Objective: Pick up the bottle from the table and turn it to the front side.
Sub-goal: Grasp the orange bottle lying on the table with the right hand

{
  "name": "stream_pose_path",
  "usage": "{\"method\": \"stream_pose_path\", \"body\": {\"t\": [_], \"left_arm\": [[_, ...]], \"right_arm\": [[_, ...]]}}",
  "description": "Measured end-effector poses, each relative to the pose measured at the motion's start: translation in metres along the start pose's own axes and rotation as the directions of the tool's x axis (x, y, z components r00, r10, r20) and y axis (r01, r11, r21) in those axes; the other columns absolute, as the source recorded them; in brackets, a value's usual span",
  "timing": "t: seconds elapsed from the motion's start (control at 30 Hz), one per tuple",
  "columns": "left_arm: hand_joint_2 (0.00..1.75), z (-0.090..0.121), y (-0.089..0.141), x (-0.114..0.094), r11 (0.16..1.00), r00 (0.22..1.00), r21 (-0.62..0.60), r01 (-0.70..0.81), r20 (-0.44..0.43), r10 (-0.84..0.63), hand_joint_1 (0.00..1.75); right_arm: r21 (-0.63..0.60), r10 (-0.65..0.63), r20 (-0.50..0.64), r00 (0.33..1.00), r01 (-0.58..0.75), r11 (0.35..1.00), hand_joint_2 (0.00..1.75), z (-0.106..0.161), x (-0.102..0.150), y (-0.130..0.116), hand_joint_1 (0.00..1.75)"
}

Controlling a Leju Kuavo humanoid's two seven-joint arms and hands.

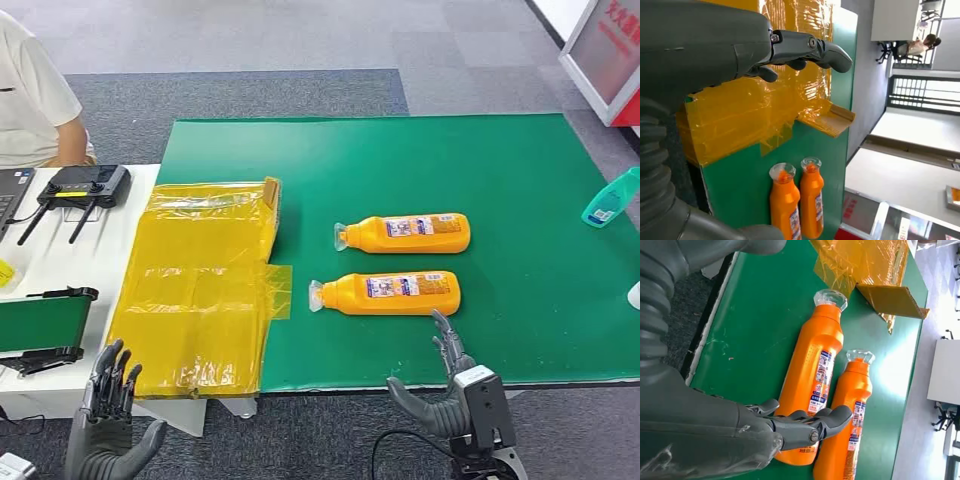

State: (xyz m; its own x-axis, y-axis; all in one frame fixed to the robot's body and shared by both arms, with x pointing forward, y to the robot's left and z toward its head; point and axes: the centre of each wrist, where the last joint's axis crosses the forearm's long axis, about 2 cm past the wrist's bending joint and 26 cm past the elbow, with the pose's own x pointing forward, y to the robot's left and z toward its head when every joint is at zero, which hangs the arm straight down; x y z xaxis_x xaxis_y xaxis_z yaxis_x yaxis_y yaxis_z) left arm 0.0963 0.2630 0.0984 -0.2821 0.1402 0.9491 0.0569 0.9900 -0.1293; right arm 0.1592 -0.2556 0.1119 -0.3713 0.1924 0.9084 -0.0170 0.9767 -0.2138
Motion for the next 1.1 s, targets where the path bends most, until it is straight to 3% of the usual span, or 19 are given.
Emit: {"method": "stream_pose_path", "body": {"t": [0.4,0.47,0.53,0.63,0.7,0.8,0.93,1.1], "left_arm": [[1.75,0.000,0.000,0.000,1.000,1.000,-0.009,-0.019,0.006,0.019,0.00],[1.75,0.000,0.000,0.000,1.000,1.000,-0.007,-0.022,0.007,0.022,0.00],[1.75,0.000,0.000,0.000,1.000,1.000,-0.006,-0.023,0.004,0.023,0.00],[1.75,0.000,0.000,0.000,1.000,1.000,-0.014,-0.028,-0.008,0.028,0.00],[1.75,-0.002,0.000,0.000,0.999,0.999,-0.027,-0.033,-0.013,0.033,0.00],[1.75,-0.005,0.000,0.000,0.999,0.999,-0.042,-0.034,-0.015,0.034,0.00],[1.75,-0.014,-0.001,-0.001,0.997,0.999,-0.060,-0.038,-0.015,0.038,0.00],[1.75,-0.023,-0.004,-0.004,0.997,0.999,-0.066,-0.052,-0.003,0.051,0.00]], "right_arm": [[0.001,0.036,0.005,0.999,-0.036,0.999,1.75,0.000,0.000,0.000,0.00],[-0.007,0.097,-0.005,0.995,-0.097,0.995,1.75,0.000,0.000,-0.001,0.00],[-0.019,0.262,-0.036,0.964,-0.263,0.965,1.75,0.000,0.001,-0.003,0.00],[-0.003,0.564,-0.080,0.822,-0.566,0.824,1.75,-0.001,0.003,-0.006,0.00],[0.038,0.683,-0.086,0.725,-0.683,0.730,1.75,-0.003,0.004,-0.007,0.00],[0.090,0.787,-0.063,0.614,-0.782,0.617,1.75,-0.006,0.003,-0.007,0.00],[0.172,0.921,-0.002,0.390,-0.907,0.384,1.75,-0.018,-0.004,-0.002,0.00],[0.203,0.948,0.086,0.308,-0.936,0.286,1.75,-0.032,-0.016,0.006,0.00]]}}
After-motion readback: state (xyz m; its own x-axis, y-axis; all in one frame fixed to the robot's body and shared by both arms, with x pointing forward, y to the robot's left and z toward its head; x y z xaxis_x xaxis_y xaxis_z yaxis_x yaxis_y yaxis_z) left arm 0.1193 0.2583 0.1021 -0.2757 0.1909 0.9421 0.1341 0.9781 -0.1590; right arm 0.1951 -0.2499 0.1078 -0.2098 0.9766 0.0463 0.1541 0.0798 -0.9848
